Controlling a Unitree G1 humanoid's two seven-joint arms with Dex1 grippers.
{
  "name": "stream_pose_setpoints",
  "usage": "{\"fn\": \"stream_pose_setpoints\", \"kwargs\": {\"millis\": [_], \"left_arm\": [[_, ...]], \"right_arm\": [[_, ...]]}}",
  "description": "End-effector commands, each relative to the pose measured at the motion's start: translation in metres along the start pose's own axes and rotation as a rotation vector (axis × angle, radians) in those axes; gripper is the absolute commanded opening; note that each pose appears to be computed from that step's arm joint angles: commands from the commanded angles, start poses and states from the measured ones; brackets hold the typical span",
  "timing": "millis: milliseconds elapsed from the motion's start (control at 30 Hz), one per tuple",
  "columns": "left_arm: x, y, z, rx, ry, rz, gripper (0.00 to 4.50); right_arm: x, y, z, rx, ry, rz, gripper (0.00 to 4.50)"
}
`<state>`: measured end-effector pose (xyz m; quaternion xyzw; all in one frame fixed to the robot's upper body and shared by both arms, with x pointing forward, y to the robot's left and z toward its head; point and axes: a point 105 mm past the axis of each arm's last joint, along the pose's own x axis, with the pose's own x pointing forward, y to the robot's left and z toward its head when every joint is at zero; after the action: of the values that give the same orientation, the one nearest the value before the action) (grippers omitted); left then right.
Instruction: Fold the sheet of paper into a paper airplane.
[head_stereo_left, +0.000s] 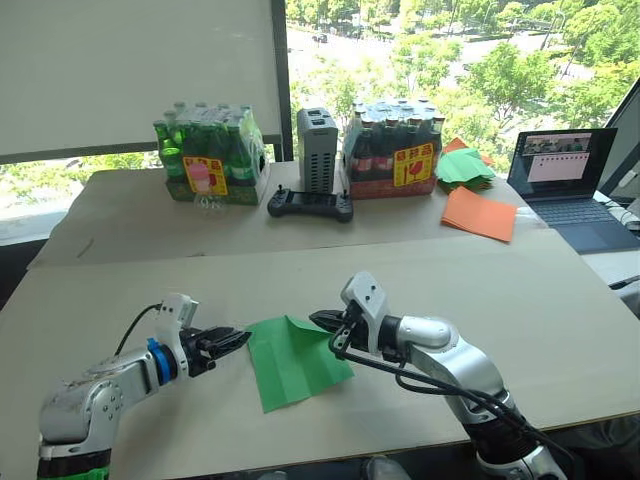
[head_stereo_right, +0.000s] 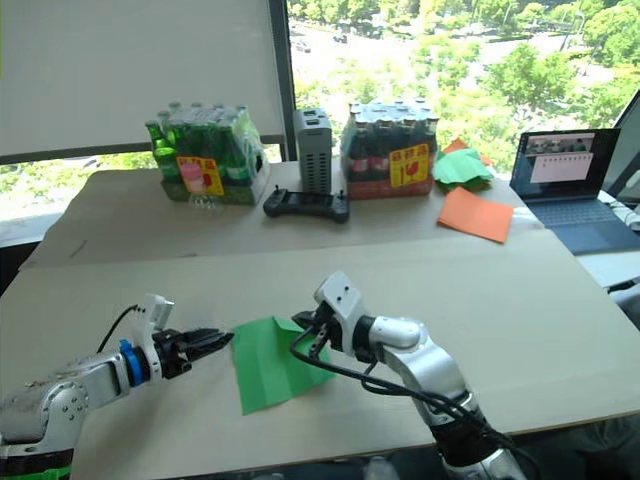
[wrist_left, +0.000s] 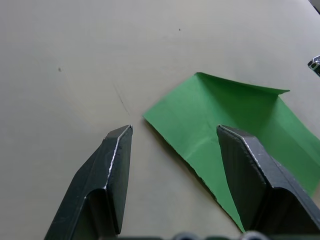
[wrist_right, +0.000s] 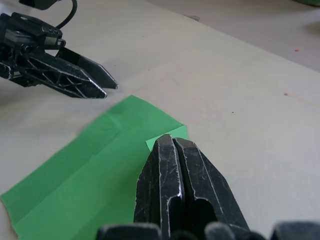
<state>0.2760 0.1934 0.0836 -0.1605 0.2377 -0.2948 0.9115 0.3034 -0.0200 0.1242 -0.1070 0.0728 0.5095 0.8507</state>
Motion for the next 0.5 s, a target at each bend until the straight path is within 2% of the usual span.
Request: {"fn": "stream_pose_setpoints", "kwargs": {"millis": [33, 400, 500], "left_arm": [[0.0, -0.01, 0.005, 0.013, -0.029, -0.016, 2.86], [-0.003, -0.011, 0.003, -0.002, -0.035, -0.001, 2.86], [-0.002, -0.008, 0.002, -0.007, -0.032, 0.009, 2.86]], "right_arm": [[0.009, 0.0, 0.005, -0.066, -0.007, 0.015, 0.0], [0.027, 0.009, -0.039, -0.08, 0.135, 0.084, 0.0], [0.03, 0.01, -0.039, -0.074, 0.127, 0.083, 0.0]]}}
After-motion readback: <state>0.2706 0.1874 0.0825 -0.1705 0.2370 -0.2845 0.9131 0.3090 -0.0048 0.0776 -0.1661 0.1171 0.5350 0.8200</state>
